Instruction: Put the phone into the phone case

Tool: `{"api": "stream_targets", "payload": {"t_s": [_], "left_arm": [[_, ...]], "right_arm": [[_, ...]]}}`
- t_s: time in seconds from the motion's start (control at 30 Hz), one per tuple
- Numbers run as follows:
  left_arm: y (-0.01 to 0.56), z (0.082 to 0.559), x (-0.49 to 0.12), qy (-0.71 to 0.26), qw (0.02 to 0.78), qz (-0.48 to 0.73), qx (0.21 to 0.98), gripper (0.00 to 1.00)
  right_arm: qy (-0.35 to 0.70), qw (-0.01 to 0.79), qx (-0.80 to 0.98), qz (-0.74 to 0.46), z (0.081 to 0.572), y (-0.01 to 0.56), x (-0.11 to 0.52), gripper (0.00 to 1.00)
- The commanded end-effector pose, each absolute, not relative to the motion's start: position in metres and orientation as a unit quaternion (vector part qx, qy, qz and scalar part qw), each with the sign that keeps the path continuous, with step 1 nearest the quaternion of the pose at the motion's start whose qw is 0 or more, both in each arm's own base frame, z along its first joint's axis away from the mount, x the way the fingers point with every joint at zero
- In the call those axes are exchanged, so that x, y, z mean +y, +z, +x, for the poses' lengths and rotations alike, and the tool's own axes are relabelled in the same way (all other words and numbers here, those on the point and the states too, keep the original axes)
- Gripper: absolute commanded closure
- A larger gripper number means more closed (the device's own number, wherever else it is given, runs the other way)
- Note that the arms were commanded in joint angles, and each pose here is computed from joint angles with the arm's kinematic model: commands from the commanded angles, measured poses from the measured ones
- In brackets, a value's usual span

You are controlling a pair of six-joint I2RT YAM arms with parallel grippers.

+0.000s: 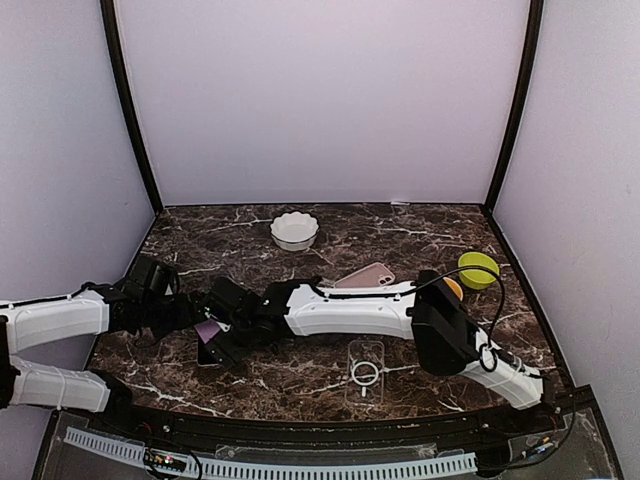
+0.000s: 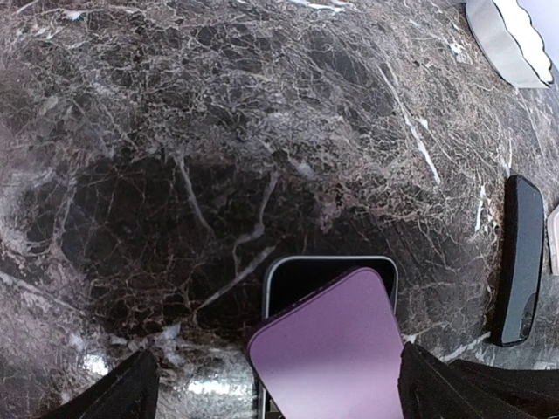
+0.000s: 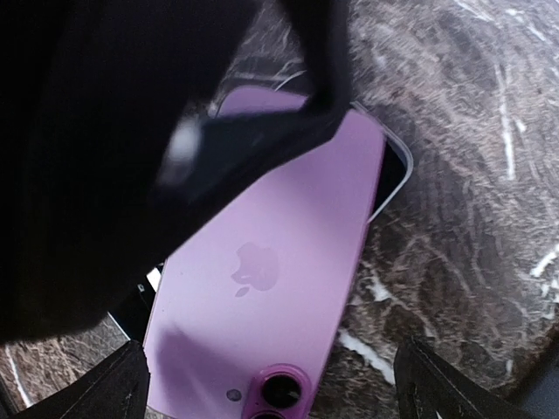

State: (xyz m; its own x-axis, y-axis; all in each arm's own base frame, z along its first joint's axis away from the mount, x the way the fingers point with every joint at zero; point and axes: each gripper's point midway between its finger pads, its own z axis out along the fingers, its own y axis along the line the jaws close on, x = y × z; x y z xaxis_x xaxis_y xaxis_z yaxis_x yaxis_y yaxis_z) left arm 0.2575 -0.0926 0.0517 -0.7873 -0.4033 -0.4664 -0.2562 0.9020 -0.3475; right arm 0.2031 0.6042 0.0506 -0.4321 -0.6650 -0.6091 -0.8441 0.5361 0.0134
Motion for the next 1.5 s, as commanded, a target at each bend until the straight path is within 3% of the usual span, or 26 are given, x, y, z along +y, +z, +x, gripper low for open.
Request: {"api": "stream_targets", "payload": {"t_s": [0.0, 0.23, 0.4, 0.6, 0.73, 0.87, 1.07, 1.17, 1.47], "left_arm": [[0.050, 0.267, -0.089, -0.129, 0.289, -0.184, 0.931, 0.05], [0.045, 0.268, -0.093, -0.131, 0.281, -0.176, 0.934, 0.10], [0.046, 0.268, -0.094, -0.133, 0.283, -0.174, 0.934, 0.12], [0.047, 0.270, -0.099, -0.142, 0.285, -0.157, 0.935, 0.22], [0.042, 0.271, -0.101, -0.139, 0.279, -0.138, 0.940, 0.24], [0.034, 0.274, -0.105, -0.136, 0.272, -0.119, 0.945, 0.28], [0.027, 0.283, -0.113, -0.132, 0.260, -0.091, 0.952, 0.34], [0.024, 0.278, -0.120, -0.148, 0.239, -0.084, 0.956, 0.45], [0.020, 0.245, -0.130, -0.199, 0.195, -0.087, 0.957, 0.49]], "right_arm": [[0.175, 0.292, 0.811, -0.476, 0.198, 0.055, 0.619, 0.01], [0.144, 0.284, 0.815, -0.484, 0.201, 0.030, 0.615, 0.02], [0.137, 0.256, 0.814, -0.503, 0.192, 0.019, 0.607, 0.08], [0.070, 0.222, 0.831, -0.505, 0.194, -0.001, 0.567, 0.11], [0.043, 0.228, 0.842, -0.486, 0.218, 0.007, 0.534, 0.11], [0.062, 0.239, 0.849, -0.467, 0.241, 0.024, 0.525, 0.12], [0.091, 0.267, 0.825, -0.490, 0.238, 0.052, 0.540, 0.10], [0.106, 0.273, 0.820, -0.492, 0.235, 0.061, 0.544, 0.09], [0.225, 0.280, 0.711, -0.605, 0.179, 0.094, 0.570, 0.02]]}}
